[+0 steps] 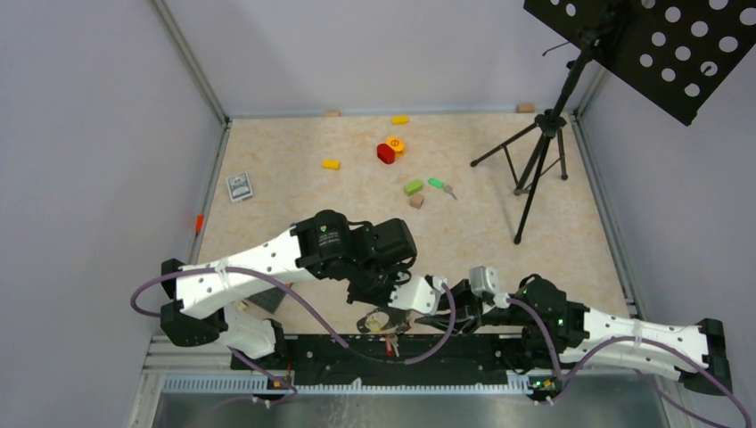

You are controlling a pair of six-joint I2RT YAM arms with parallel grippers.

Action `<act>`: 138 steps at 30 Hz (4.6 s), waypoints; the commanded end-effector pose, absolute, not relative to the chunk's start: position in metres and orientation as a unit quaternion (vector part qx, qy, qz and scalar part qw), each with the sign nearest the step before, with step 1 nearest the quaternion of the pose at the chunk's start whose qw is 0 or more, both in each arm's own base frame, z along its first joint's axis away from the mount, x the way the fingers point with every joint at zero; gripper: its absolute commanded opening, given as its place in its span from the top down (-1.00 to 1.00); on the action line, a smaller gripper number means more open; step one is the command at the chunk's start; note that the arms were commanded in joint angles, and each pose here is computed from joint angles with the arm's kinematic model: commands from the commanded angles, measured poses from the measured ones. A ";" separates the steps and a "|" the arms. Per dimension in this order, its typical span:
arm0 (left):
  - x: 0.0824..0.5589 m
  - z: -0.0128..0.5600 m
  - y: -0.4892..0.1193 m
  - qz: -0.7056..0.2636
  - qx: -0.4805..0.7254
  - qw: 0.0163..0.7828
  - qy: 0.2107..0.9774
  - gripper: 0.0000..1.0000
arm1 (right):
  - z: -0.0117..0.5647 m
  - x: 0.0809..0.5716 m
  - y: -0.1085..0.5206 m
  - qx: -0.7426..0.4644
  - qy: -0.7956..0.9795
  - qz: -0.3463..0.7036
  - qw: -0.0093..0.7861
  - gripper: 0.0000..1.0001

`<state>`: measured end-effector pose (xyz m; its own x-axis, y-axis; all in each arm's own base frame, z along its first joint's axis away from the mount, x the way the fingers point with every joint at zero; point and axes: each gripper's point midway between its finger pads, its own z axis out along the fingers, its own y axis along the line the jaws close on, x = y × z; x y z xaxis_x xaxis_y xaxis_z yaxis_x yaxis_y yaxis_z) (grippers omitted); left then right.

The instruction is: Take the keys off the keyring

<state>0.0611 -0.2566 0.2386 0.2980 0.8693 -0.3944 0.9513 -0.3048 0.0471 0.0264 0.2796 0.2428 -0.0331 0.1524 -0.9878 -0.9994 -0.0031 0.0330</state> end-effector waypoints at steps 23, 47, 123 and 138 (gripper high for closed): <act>0.086 0.243 -0.259 -0.088 0.801 0.168 0.568 1.00 | 0.264 0.032 0.304 -0.400 0.426 0.588 0.559 0.28; 0.090 0.252 -0.253 -0.079 0.792 0.190 0.576 1.00 | 0.263 0.056 0.305 -0.320 0.404 0.537 0.668 0.29; 0.086 0.251 -0.261 -0.093 0.787 0.183 0.582 1.00 | 0.286 0.065 0.326 -0.237 0.393 0.582 0.671 0.58; 0.084 0.250 -0.263 -0.096 0.787 0.179 0.583 1.00 | 0.289 0.067 0.328 -0.230 0.395 0.583 0.671 0.72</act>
<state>0.0859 -0.2538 0.2358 0.2952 0.9051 -0.3060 0.9538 -0.2606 0.1493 0.0723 0.3401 0.2318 0.0056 0.4072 -0.9133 -0.9595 0.2594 0.1097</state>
